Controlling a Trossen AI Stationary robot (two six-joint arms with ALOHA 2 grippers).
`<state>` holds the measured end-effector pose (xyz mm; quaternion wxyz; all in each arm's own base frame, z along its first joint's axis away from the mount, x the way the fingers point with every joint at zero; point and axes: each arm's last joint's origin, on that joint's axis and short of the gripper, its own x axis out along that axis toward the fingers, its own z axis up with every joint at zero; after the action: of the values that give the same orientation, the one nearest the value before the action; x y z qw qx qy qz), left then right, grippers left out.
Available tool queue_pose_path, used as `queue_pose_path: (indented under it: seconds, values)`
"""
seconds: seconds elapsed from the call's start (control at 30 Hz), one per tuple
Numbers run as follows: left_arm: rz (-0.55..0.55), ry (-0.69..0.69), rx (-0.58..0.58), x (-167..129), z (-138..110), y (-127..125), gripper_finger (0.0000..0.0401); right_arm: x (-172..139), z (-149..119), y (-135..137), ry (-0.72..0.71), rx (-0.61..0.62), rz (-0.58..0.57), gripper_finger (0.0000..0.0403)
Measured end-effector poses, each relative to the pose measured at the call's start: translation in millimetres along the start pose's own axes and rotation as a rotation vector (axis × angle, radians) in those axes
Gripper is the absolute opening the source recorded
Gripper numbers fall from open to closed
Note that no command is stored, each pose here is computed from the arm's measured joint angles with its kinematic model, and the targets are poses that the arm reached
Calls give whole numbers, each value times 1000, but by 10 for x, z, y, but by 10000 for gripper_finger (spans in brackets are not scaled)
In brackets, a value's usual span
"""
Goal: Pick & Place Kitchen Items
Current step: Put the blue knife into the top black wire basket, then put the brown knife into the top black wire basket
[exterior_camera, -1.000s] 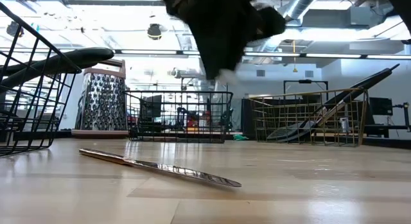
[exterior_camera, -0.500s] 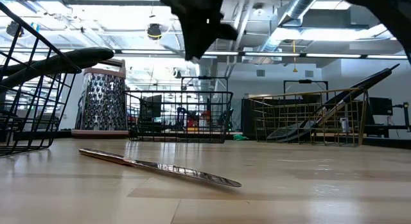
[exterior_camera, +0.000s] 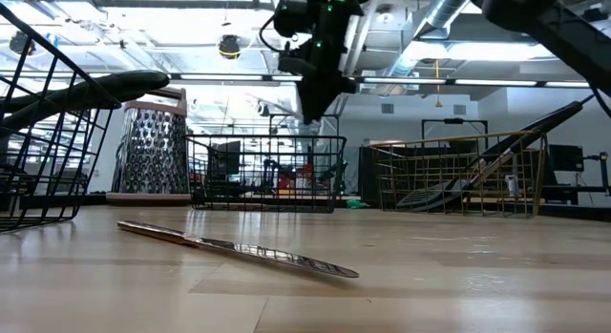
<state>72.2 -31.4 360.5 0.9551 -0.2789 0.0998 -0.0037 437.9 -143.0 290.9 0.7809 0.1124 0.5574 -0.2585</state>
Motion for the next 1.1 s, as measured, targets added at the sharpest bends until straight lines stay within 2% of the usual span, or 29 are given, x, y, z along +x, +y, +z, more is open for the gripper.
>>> queue_pose_path:
  seconds: [0.27, 0.4, 0.47, 0.57, 0.7, 0.97, 1.1]
  values:
    - [30, -24, 0, 0, 6, 9, 11, 37, 21, -73, 4, -11, 3, 29]
    - [38, -30, 0, 1, 8, 11, 11, 305, -1, -35, 81, -30, -13, 29]
    - [43, -34, 0, 0, 9, 12, 11, 437, 47, 24, 51, -33, -9, 29]
    - [46, -33, 2, 8, 7, 9, 11, 570, 31, 55, 82, -42, -11, 31]
    - [54, -29, 7, 27, 0, 2, 11, 613, 11, 96, 98, -56, -35, 62]
    - [58, -30, 8, 32, -1, 1, 11, 569, 24, 91, 81, -25, -34, 81]
    - [59, -30, 8, 33, -2, 0, 11, 507, 42, 75, 73, 5, -33, 120]
